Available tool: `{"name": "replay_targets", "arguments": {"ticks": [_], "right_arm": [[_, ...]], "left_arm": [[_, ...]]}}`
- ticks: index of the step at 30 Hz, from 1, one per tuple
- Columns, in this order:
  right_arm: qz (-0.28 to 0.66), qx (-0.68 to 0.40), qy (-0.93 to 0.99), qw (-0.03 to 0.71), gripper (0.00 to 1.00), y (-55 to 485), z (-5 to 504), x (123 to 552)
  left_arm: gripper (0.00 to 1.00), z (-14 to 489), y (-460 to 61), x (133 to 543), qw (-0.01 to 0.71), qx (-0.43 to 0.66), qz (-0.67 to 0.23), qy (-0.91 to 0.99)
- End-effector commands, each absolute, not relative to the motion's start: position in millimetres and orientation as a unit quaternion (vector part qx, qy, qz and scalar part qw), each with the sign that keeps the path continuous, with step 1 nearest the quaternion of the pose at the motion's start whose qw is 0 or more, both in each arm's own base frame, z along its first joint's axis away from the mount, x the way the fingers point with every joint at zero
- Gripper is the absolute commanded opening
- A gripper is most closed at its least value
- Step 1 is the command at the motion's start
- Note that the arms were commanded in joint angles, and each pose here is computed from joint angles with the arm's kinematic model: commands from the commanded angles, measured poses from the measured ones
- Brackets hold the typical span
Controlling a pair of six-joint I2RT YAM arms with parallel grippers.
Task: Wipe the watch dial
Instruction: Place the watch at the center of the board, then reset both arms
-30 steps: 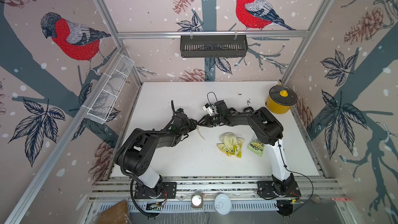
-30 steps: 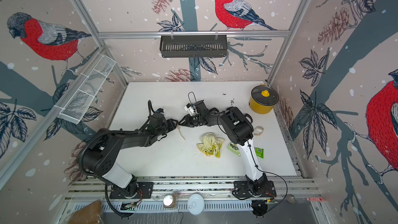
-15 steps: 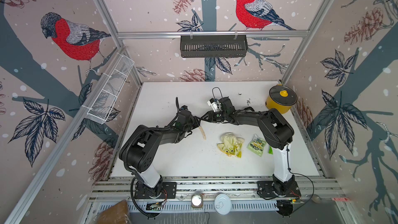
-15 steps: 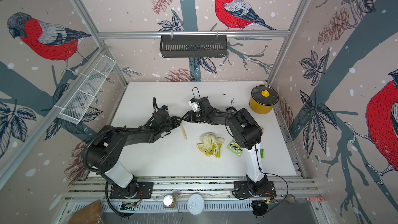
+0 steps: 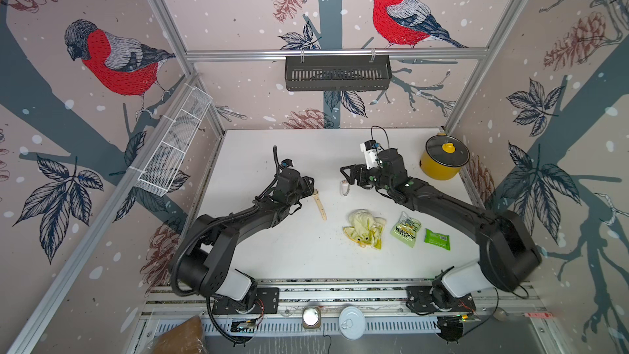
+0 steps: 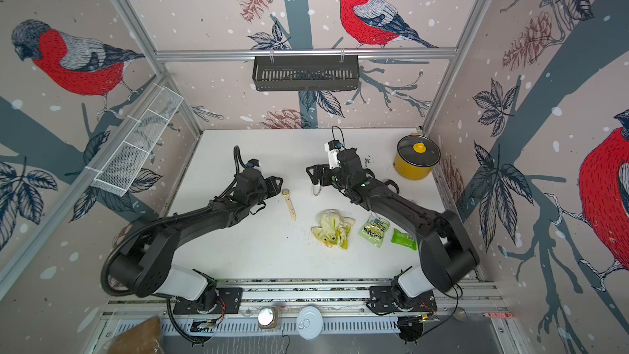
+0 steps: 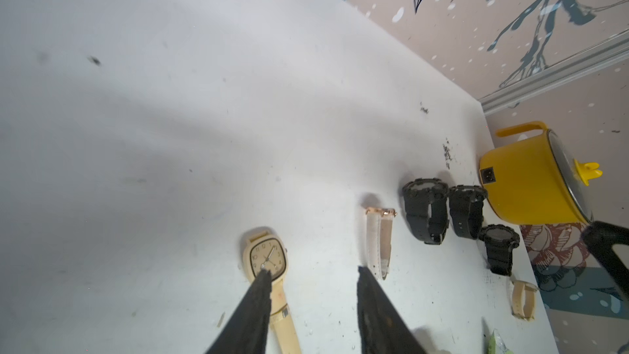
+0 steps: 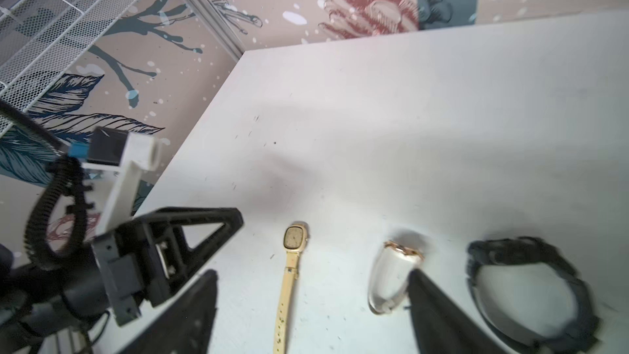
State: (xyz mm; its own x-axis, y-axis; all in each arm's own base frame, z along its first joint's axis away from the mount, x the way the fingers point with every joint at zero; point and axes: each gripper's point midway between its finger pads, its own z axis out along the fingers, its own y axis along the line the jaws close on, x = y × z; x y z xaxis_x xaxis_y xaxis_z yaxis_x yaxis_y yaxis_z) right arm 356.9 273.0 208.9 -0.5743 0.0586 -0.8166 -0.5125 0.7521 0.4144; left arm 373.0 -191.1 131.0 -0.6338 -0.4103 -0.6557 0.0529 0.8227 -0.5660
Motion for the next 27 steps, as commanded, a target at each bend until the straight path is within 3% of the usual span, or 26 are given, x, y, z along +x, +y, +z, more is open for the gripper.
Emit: {"name": "replay_targets", "arguments": {"ticks": [1,9,11,17,20,27], "right_arm": [[0.228,-0.120,0.806,0.533,0.99,226,234,356],[0.077,-0.033,0.747,0.659,0.99,114,258,321],[0.051,-0.027,0.743,0.667,0.99,94,246,317],[0.021,0.031,0.733,0.679,0.99,28,185,304],[0.023,0.028,0.726,0.687,0.99,14,172,302],[0.015,0.059,0.712,0.700,0.99,-3,160,307]], "left_arm": [[0.47,156,-165,370,0.468,-0.084,-0.212,0.854],[0.60,186,-111,336,0.555,-0.064,-0.113,0.822],[0.98,192,-88,326,0.583,-0.075,-0.071,0.806],[0.99,201,-29,295,0.670,-0.110,0.046,0.732],[0.99,187,-21,288,0.690,-0.072,0.074,0.716],[0.98,153,-14,300,0.668,-0.042,0.102,0.736]]}}
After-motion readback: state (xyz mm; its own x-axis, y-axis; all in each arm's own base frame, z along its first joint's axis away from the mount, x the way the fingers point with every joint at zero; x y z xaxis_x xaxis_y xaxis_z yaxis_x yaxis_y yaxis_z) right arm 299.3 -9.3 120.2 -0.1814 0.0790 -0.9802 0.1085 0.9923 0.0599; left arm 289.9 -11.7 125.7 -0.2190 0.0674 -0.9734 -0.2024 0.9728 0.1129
